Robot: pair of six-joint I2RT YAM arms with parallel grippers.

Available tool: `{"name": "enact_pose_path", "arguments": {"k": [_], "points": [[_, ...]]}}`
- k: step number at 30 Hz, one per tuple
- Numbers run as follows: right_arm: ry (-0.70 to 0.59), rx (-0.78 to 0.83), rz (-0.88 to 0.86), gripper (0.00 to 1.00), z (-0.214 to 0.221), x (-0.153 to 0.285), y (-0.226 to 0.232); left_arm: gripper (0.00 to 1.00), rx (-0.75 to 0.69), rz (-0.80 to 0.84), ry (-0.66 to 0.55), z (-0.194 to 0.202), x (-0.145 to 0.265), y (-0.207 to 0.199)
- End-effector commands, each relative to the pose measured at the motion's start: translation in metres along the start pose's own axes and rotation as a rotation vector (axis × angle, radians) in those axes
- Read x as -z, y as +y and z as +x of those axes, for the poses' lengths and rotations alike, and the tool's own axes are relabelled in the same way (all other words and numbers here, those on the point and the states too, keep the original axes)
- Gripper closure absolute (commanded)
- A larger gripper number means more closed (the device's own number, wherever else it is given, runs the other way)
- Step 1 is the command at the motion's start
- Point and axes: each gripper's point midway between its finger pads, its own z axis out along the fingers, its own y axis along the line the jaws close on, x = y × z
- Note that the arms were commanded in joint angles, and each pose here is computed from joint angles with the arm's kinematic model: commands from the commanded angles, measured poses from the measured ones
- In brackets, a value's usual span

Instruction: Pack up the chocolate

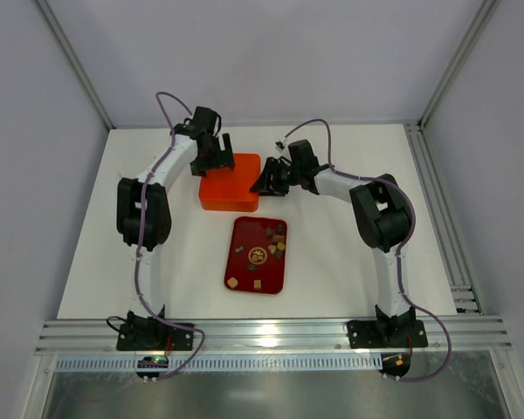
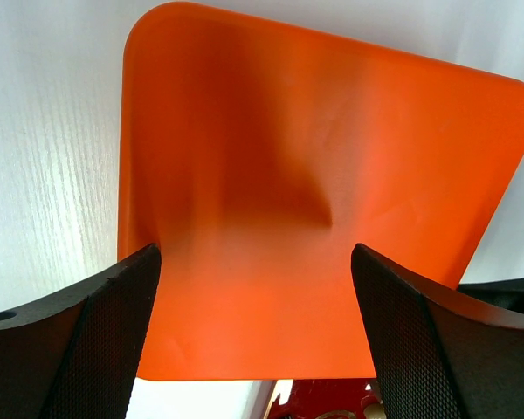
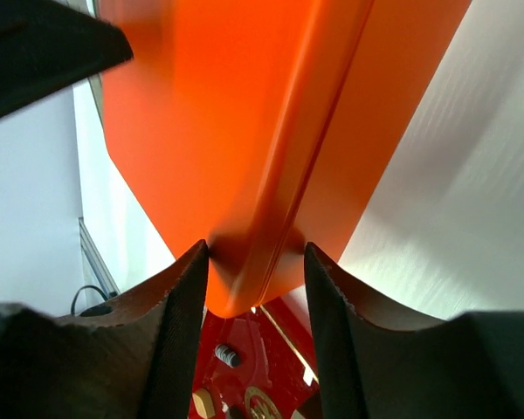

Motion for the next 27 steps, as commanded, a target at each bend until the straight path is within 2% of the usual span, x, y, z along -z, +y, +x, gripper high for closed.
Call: {"name": "enact_pose_path", "arguments": {"k": [1, 8, 17, 27], "points": [[0.135, -0.017, 0.214, 0.51, 0.061, 0.001, -0.049, 0.12, 0.001, -0.062, 0.151, 0.041, -0.024, 0.016], [0.133, 0.018, 0.252, 0.49, 0.072, 0.007, -0.044, 0.12, 0.008, -0.065, 0.166, 0.049, -0.029, 0.019], [0.144, -0.012, 0.307, 0.68, 0.081, 0.002, -0.058, 0.12, 0.007, -0.070, 0.184, 0.057, -0.032, 0.022], [0.154, -0.005, 0.383, 0.74, 0.090, 0.010, -0.062, 0.12, -0.019, -0.081, 0.213, 0.063, -0.035, 0.026]]}}
